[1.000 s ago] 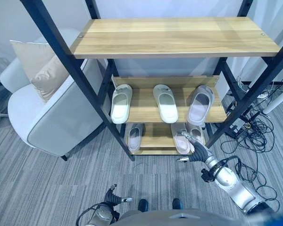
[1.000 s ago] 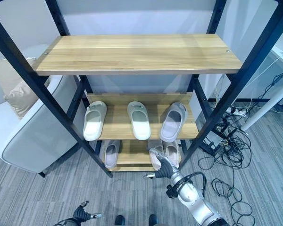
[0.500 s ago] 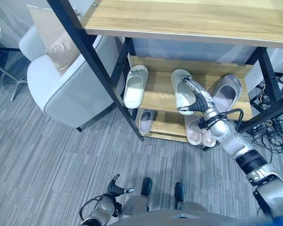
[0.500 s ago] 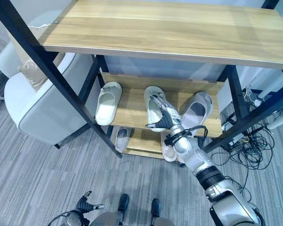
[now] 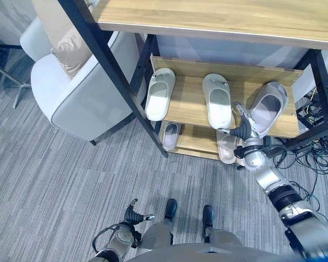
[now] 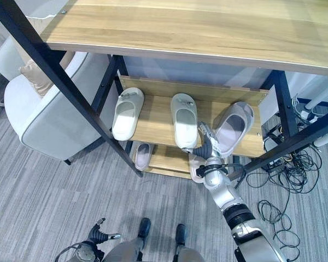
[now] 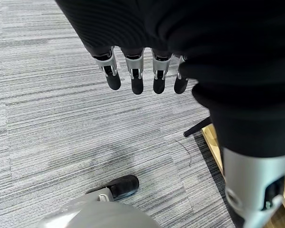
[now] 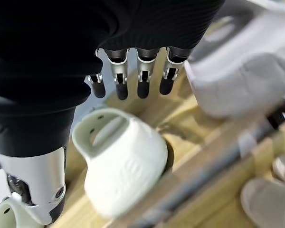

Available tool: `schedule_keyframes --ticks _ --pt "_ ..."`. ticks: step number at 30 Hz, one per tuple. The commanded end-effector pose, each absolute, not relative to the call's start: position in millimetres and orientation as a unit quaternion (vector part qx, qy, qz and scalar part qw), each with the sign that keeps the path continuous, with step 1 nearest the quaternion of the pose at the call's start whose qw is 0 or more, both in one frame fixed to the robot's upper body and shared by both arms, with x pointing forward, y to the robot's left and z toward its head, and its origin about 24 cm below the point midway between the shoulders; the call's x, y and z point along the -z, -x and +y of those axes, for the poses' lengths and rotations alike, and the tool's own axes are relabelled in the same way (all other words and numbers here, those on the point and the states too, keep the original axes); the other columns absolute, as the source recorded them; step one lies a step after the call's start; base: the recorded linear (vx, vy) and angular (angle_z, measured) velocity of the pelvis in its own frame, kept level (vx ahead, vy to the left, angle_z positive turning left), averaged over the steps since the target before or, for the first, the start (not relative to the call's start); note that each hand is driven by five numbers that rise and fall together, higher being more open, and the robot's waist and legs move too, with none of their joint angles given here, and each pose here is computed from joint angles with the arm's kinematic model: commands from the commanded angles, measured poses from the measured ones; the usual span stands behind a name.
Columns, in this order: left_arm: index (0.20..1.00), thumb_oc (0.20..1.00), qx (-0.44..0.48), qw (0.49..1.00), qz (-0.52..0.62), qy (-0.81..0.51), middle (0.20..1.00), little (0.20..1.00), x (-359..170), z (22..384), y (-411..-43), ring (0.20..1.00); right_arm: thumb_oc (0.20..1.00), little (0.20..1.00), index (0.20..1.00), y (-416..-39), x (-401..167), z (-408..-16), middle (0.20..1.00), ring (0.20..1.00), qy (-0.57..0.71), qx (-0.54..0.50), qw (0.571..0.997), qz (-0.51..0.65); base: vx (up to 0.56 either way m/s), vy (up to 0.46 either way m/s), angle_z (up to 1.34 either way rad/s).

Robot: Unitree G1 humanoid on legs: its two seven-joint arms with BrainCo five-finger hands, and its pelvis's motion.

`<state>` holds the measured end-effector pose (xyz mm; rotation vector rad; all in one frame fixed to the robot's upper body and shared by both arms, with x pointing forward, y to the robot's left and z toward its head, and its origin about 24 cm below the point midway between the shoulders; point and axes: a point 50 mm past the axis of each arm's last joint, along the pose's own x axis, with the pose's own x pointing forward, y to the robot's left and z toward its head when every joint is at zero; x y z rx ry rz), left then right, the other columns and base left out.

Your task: Arrange the slippers neatly on the shoe rack.

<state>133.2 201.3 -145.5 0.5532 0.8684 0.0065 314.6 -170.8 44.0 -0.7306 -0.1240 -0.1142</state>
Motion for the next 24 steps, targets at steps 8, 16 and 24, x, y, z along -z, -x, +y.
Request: schedule_keyframes --ticks 8,16,24 --pt "1.0 1.0 0.002 0.869 0.414 -0.27 1.0 1.0 147 193 -140 1.0 1.0 1.0 1.0 -314 -54 -166 1.0 1.0 0.284 0.045 0.955 -0.079 0.0 0.0 0.0" --pt "1.0 1.0 0.0 0.872 0.409 -0.27 1.0 1.0 145 193 -143 1.0 1.0 1.0 1.0 -318 -59 -147 1.0 1.0 0.268 0.011 0.959 -0.092 0.0 0.003 0.01" --pt "1.0 1.0 0.0 0.875 0.403 -0.269 1.0 1.0 144 190 -147 1.0 1.0 1.0 1.0 -320 -65 -126 1.0 1.0 0.261 -0.022 0.959 -0.11 0.0 0.016 0.07"
